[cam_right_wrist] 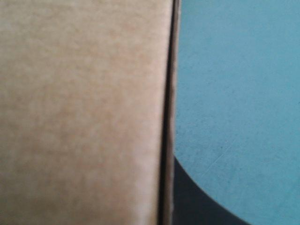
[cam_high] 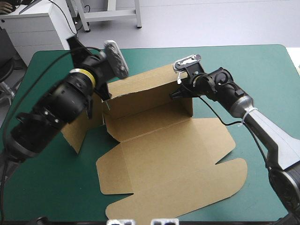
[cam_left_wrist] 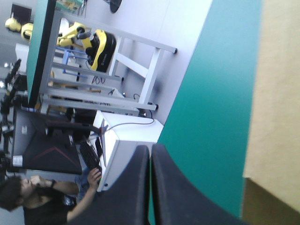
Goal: Fold the box
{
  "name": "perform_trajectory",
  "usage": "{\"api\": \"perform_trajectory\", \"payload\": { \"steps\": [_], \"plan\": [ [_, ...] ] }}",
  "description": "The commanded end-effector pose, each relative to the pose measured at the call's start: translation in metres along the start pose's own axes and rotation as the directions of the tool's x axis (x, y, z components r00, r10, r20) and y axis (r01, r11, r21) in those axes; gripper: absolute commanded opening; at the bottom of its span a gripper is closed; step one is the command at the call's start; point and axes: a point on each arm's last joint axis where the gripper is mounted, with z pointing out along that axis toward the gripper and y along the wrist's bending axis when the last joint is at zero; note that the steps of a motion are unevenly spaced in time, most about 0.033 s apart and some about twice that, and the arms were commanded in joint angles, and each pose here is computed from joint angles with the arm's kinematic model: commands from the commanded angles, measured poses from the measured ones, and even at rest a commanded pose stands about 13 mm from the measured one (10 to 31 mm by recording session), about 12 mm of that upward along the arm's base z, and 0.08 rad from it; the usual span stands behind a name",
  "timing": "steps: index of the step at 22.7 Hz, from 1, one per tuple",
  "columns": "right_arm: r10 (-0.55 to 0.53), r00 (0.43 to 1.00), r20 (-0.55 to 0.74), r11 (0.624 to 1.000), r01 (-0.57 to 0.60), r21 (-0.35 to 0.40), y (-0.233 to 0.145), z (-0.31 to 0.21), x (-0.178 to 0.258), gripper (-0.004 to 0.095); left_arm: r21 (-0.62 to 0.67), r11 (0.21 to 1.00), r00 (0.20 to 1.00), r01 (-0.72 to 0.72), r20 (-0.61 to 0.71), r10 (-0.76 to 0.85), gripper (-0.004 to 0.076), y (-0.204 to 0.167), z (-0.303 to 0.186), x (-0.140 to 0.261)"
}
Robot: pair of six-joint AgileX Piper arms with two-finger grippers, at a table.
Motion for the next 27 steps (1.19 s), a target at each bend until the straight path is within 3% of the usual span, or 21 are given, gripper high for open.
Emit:
{"api": "perform_trajectory", "payload": {
  "steps": [1, 7, 10, 11, 15, 17, 21, 27],
  "plan": [
    [0.003, 0.989, 0.148, 0.999, -0.008, 0.035, -0.013, -0.049, -0.032, -0.0016, -0.12, 0.974, 0.98, 0.192, 0.077, -0.183, -0.0001, 0.055, -0.016, 0.024],
    [0.092, 0.994, 0.051, 0.992, -0.096, 0.081, -0.042, -0.067, -0.039, -0.0016, -0.158, 0.844, 0.859, 0.512, 0.097, -0.503, -0.0001, 0.097, -0.004, 0.088],
    [0.125, 0.989, -0.076, 0.987, -0.115, 0.116, -0.07, -0.068, -0.043, -0.0016, -0.009, 0.704, 0.695, 0.71, 0.169, -0.699, -0.0002, 0.107, 0.0, 0.129],
    [0.136, 0.98, -0.145, 0.988, -0.124, 0.095, -0.08, -0.061, -0.044, -0.0016, 0.055, 0.659, 0.644, 0.75, 0.166, -0.747, -0.0002, 0.103, 0.003, 0.142],
    [0.199, 0.962, -0.187, 0.98, -0.19, 0.067, -0.105, -0.016, -0.048, -0.0018, 0.236, 0.652, 0.659, 0.721, 0.058, -0.75, -0.0008, 0.069, 0.018, 0.156],
    [0.195, 0.947, -0.255, 0.98, -0.181, 0.078, -0.11, 0.023, -0.039, -0.0018, 0.297, 0.606, 0.615, 0.738, 0.076, -0.785, -0.0008, 0.048, 0.022, 0.158],
    [0.164, 0.906, -0.39, 0.986, -0.152, 0.064, -0.112, 0.089, -0.013, -0.0018, 0.237, 0.601, 0.607, 0.763, 0.057, -0.793, -0.0009, 0.011, 0.015, 0.171],
    [0.15, 0.878, -0.454, 0.988, -0.143, 0.049, -0.11, 0.118, 0.003, -0.0017, 0.101, 0.534, 0.519, 0.839, 0.146, -0.842, -0.0009, -0.025, -0.016, 0.181]
  ]
}}
